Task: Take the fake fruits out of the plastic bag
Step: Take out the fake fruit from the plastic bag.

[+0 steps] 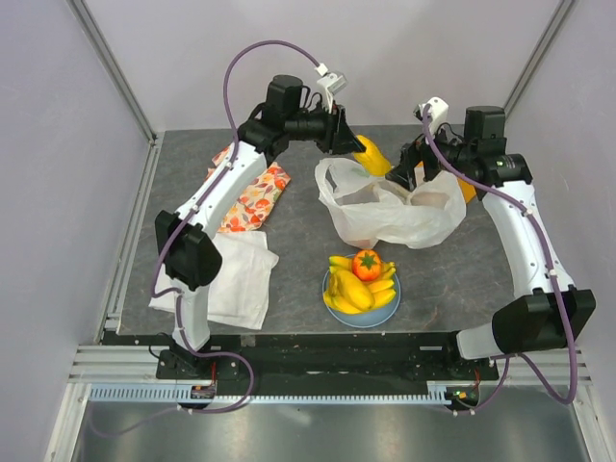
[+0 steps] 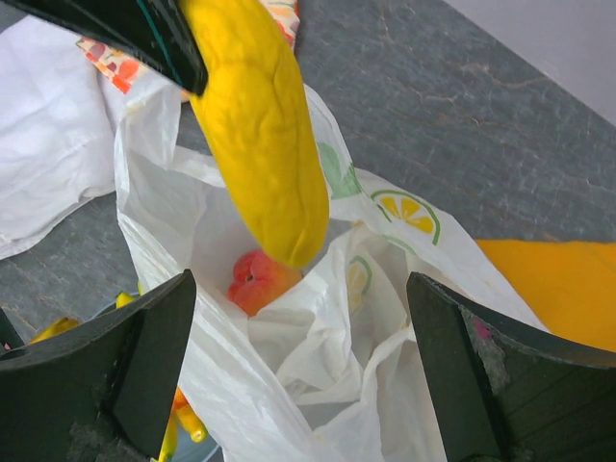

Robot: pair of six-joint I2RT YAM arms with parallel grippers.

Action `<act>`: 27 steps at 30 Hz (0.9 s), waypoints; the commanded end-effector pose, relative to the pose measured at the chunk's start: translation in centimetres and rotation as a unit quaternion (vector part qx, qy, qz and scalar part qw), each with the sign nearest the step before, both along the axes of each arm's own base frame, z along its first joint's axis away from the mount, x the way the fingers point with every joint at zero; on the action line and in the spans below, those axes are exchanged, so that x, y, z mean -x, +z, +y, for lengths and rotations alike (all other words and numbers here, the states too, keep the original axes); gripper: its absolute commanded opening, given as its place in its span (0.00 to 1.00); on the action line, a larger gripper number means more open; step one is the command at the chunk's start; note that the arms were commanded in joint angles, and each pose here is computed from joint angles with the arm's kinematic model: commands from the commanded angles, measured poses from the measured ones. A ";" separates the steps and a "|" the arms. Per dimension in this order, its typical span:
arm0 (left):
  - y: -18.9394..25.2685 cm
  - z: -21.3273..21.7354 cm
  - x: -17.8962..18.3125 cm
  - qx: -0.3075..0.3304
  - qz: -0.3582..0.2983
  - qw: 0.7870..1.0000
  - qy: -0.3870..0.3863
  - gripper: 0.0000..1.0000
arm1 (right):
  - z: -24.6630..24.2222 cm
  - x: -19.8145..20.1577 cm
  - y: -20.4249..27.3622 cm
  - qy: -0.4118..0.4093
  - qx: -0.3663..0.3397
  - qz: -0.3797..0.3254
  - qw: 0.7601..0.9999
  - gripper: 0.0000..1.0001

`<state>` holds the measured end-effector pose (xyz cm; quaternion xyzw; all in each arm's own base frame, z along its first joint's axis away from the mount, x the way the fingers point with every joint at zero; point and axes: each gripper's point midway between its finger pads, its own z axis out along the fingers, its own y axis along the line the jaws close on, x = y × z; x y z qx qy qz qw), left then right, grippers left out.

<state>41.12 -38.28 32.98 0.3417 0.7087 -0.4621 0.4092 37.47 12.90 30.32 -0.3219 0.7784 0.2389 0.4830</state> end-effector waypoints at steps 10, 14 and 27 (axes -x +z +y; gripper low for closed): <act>5.1 0.2 6.3 0.062 0.011 0.993 -0.101 0.01 | 4.5 0.9 -0.5 0.088 -0.020 -0.009 0.996 0.86; 5.0 0.4 6.6 0.062 0.016 0.992 -0.105 0.01 | 4.8 1.3 -0.7 0.099 -0.003 -0.009 0.995 0.66; 3.8 4.4 1.0 0.017 -0.014 0.999 0.041 0.64 | 0.3 8.6 -4.1 0.128 0.137 0.031 0.982 0.28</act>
